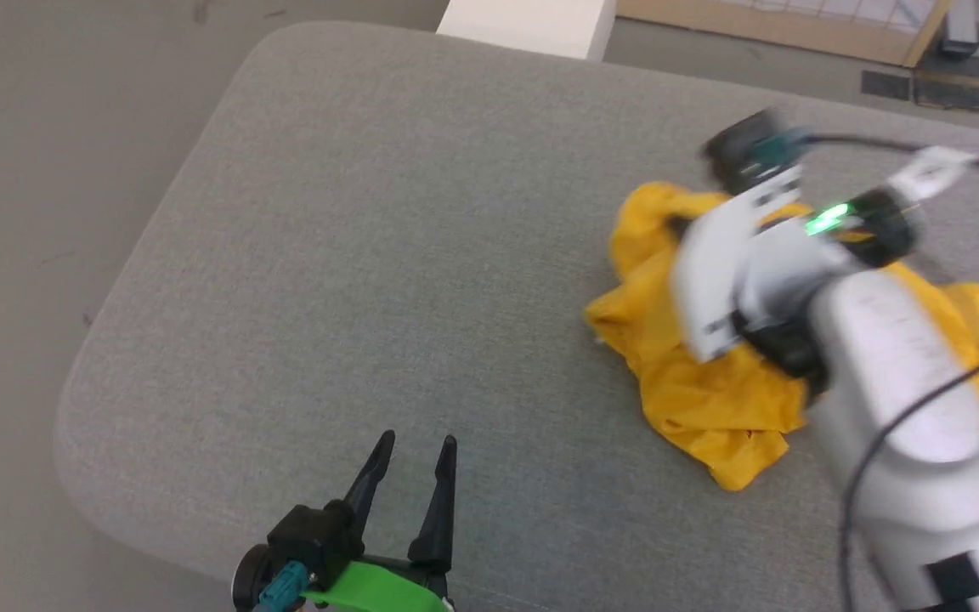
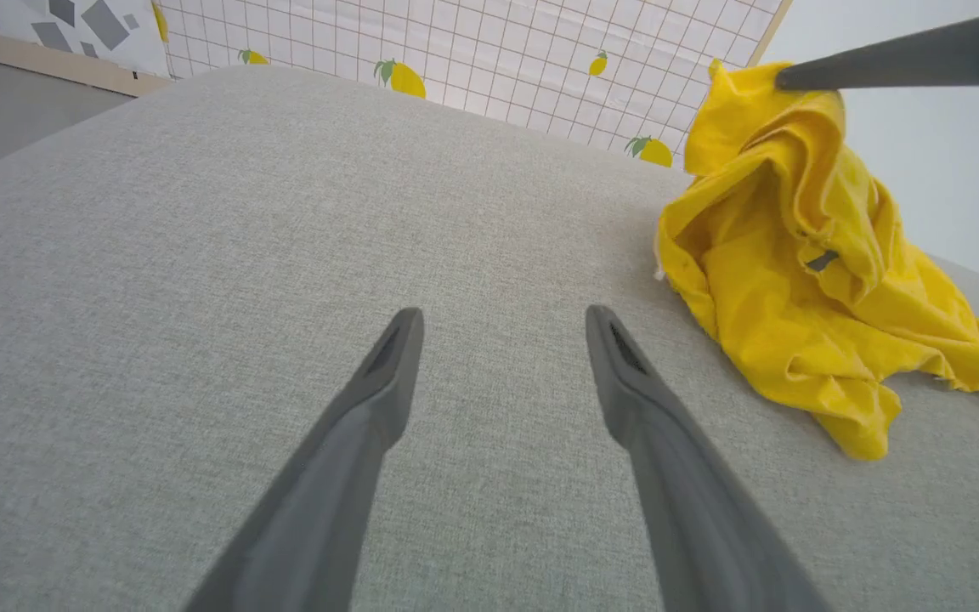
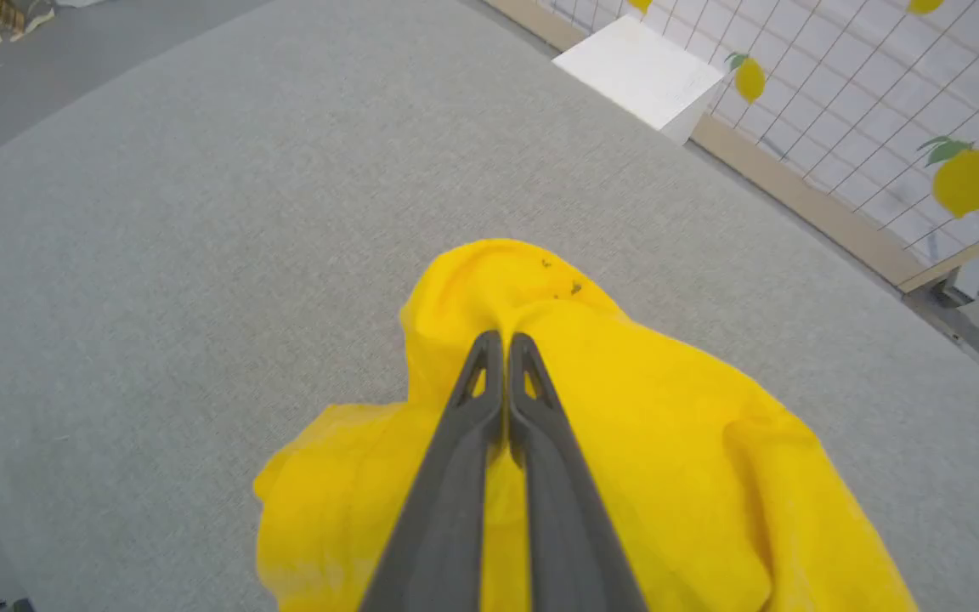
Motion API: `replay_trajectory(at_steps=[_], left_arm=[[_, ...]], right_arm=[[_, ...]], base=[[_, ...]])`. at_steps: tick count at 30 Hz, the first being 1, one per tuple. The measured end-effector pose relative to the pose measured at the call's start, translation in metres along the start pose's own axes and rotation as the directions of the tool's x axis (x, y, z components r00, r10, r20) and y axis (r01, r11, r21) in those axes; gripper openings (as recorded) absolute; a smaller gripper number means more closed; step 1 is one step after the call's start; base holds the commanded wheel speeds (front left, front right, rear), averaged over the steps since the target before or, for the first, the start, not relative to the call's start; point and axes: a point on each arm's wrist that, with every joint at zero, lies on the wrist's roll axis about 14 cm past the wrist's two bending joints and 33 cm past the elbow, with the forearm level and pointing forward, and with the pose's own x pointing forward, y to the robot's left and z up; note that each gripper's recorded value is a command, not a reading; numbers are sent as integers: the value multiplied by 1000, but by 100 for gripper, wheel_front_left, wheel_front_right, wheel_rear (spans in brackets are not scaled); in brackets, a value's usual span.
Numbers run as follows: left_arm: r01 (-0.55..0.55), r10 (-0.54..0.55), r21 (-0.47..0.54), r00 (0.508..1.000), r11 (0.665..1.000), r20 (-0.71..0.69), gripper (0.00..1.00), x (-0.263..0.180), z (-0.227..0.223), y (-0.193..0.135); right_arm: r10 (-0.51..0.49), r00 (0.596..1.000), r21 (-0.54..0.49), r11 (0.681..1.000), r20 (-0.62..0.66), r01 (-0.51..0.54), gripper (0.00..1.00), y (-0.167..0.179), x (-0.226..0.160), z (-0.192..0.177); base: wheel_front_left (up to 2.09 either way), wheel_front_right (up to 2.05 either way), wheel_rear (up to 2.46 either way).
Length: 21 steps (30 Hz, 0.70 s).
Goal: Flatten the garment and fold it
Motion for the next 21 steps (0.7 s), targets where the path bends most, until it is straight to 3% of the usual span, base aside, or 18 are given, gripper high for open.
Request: replay_trajectory(at_steps=[1,2,3,4,9,13,16,21], left_arm=[[-6,6,-6,1000,1000,-2,100,0,0,2],[-10,10,-10,1000,1000,-2,100,1,0,3],[-14,14,-10,1000,1000,-2,100,2,0,4],[-18,18,-11,1000,1000,-1,100,3,0,5],[-38,38,-6,999,999,-6,100,4,0,11],[-51,51,-7,999,999,-7,100,4,-1,14],[-48,48,5,999,999,0,100,6,1,15],[-18,18,36,1000,999,13,100,10,5,9]], right_arm=[[37,999,6,999,-22,-36,2,15,8,-7],[60,998,11,998,-37,-60,38,25,14,-13],[85,995,23,996,-47,-84,91,36,21,-20],[103,993,35,994,-57,-102,100,44,27,-26],[141,986,64,989,-92,-135,100,59,45,-51],[148,989,102,984,-13,-146,100,58,45,-33],[110,990,130,984,89,-121,100,39,35,-8],[-61,971,177,984,231,20,100,-29,-8,9]], base=[[0,0,0],[0,0,0],[0,0,0],[0,0,0],[0,0,0],[0,0,0],[0,0,0],[0,0,0]])
